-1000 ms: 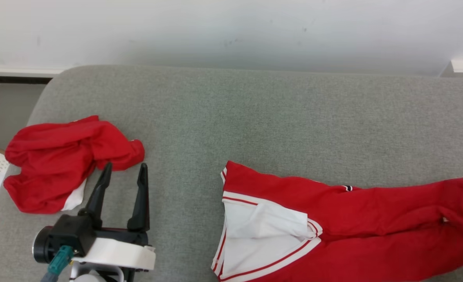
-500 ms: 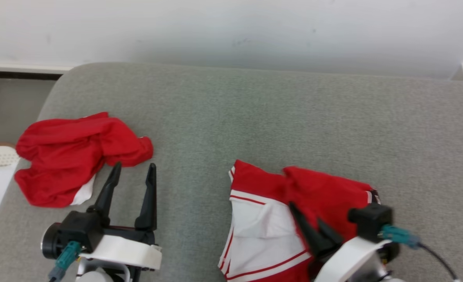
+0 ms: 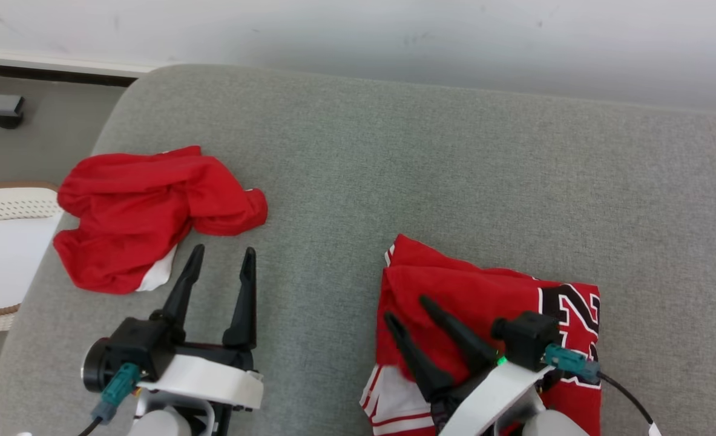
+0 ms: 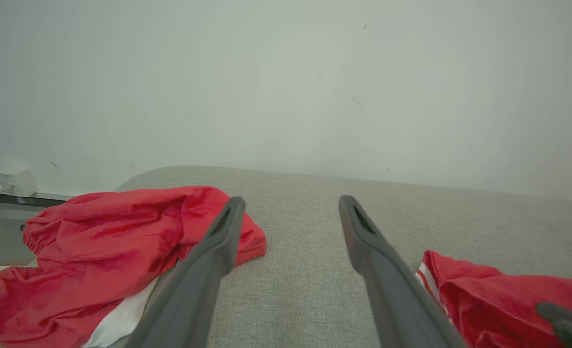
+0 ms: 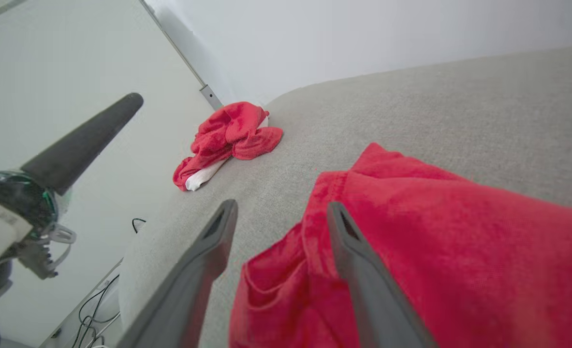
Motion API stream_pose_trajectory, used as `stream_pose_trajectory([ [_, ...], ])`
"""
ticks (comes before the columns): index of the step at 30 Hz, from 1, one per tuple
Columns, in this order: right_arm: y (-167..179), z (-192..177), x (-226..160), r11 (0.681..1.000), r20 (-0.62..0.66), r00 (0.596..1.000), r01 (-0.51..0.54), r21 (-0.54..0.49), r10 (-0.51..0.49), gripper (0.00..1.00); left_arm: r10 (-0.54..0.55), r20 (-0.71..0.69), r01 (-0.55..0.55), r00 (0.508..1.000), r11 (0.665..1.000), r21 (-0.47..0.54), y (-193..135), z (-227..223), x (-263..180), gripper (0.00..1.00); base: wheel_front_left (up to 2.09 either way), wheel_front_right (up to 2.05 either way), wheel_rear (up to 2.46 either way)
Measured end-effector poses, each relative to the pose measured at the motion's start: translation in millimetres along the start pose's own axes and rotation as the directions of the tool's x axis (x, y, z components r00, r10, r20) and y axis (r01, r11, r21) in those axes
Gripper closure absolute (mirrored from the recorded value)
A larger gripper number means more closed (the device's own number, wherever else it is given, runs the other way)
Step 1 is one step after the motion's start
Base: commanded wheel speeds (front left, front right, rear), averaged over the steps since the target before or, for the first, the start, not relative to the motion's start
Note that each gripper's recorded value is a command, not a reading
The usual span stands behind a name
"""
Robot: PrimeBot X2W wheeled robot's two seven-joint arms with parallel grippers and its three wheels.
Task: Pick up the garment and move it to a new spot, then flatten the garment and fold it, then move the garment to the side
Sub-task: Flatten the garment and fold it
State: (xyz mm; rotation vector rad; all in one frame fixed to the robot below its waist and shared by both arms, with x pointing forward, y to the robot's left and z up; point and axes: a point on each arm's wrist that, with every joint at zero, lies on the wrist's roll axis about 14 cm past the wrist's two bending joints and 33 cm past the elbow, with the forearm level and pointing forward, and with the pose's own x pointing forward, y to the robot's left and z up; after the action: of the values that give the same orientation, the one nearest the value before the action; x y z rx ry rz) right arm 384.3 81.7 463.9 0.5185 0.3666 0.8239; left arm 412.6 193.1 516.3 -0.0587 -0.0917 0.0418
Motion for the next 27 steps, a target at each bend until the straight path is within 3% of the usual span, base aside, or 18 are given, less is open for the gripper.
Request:
stream_pose_trajectory([
  [6,9,49,4,0.998,0.202,0.978,-0.036,-0.044,0.044,0.0,-0.008,-0.002,0.008,1.0,1.0,-0.009,-4,-3,5,0.0,0.0,0.0,0.0],
  [11,-31,110,-20,0.974,0.38,0.924,0.121,-0.194,-0.039,0.0,-0.022,0.008,0.022,1.0,1.0,-0.008,-9,-1,9,0.0,0.0,0.0,0.0],
  [14,-69,137,-50,0.93,0.454,0.879,0.277,-0.243,-0.143,0.0,-0.029,0.016,0.029,0.999,1.0,-0.007,-11,1,11,0.0,0.0,0.0,0.0],
  [20,-127,146,-121,0.813,0.491,0.789,0.531,-0.241,-0.37,0.0,-0.04,0.03,0.04,0.999,0.999,-0.005,-15,4,12,0.0,0.0,0.0,0.0],
  [23,-142,138,-154,0.757,0.479,0.746,0.614,-0.225,-0.463,0.0,-0.041,0.024,0.041,0.999,0.999,-0.003,-15,2,10,0.0,0.0,0.0,0.0],
  [27,-148,127,-185,0.709,0.465,0.703,0.676,-0.202,-0.538,0.0,-0.051,0.016,0.051,0.999,0.999,0.006,-17,0,7,0.0,0.0,0.0,0.0],
])
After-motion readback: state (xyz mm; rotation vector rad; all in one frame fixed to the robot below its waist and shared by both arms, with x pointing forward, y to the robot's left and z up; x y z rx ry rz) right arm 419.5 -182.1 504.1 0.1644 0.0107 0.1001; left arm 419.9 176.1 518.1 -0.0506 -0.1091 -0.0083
